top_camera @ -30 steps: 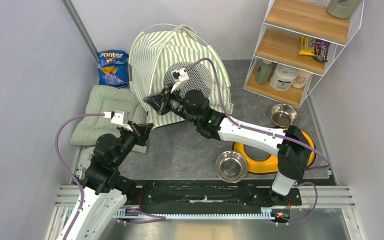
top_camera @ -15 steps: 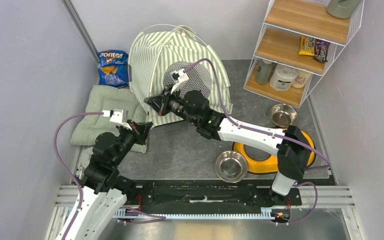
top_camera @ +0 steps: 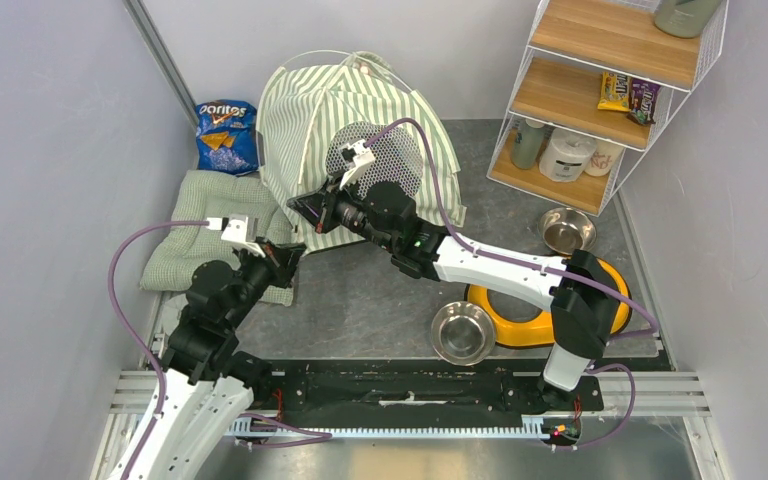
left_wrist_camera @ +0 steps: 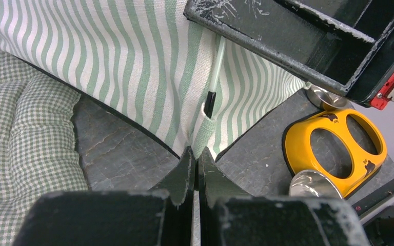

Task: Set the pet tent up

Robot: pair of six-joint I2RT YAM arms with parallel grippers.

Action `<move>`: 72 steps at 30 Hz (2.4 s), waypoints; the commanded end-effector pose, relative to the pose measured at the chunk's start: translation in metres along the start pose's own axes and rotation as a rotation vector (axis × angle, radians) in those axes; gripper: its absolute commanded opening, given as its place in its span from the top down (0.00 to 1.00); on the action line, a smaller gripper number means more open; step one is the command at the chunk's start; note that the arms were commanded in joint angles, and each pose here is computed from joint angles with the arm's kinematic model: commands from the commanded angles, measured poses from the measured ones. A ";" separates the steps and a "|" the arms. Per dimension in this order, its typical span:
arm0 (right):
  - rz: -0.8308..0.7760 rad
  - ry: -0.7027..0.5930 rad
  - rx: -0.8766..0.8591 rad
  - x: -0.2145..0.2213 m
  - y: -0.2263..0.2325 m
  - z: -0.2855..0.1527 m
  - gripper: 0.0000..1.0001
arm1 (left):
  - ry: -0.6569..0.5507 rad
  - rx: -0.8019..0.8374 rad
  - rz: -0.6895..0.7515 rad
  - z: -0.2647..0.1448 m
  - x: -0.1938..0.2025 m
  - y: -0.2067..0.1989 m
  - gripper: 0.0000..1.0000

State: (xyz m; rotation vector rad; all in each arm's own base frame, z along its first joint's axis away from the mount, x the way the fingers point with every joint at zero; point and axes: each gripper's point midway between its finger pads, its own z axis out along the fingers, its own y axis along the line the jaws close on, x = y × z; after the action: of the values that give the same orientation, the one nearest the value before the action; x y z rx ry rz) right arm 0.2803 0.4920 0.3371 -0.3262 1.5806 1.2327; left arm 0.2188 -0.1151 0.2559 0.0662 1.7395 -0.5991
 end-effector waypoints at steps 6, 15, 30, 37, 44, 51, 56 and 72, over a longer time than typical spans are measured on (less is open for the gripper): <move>-0.099 -0.009 0.008 -0.003 -0.011 0.005 1.00 | -0.111 0.076 0.003 -0.005 -0.043 -0.023 0.98; -0.136 0.006 0.056 0.005 -0.021 0.006 1.00 | -0.117 0.083 0.007 -0.003 -0.049 -0.026 0.98; -0.072 -0.104 0.196 -0.030 -0.032 0.004 1.00 | -0.079 0.100 0.048 -0.010 -0.033 -0.024 0.98; -0.061 -0.096 0.161 -0.028 -0.026 0.006 1.00 | -0.076 0.103 0.046 -0.007 -0.029 -0.023 0.98; -0.099 -0.003 -0.002 -0.003 -0.001 0.009 1.00 | -0.095 0.112 0.047 -0.002 -0.037 -0.026 0.98; -0.094 0.017 -0.112 0.003 0.019 0.003 1.00 | -0.090 0.085 0.049 0.004 -0.040 -0.023 0.98; -0.104 0.021 -0.048 0.007 0.006 0.005 1.00 | -0.101 0.081 0.049 0.002 -0.044 -0.023 0.98; -0.129 -0.010 0.174 -0.003 -0.033 0.007 1.00 | -0.132 0.112 0.089 -0.008 -0.043 -0.026 0.98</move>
State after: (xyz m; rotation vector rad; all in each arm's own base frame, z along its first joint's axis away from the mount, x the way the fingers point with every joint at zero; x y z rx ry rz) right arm 0.2826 0.4955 0.3277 -0.3096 1.6268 1.1277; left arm 0.2172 -0.1183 0.2700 0.1273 1.7012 -0.5984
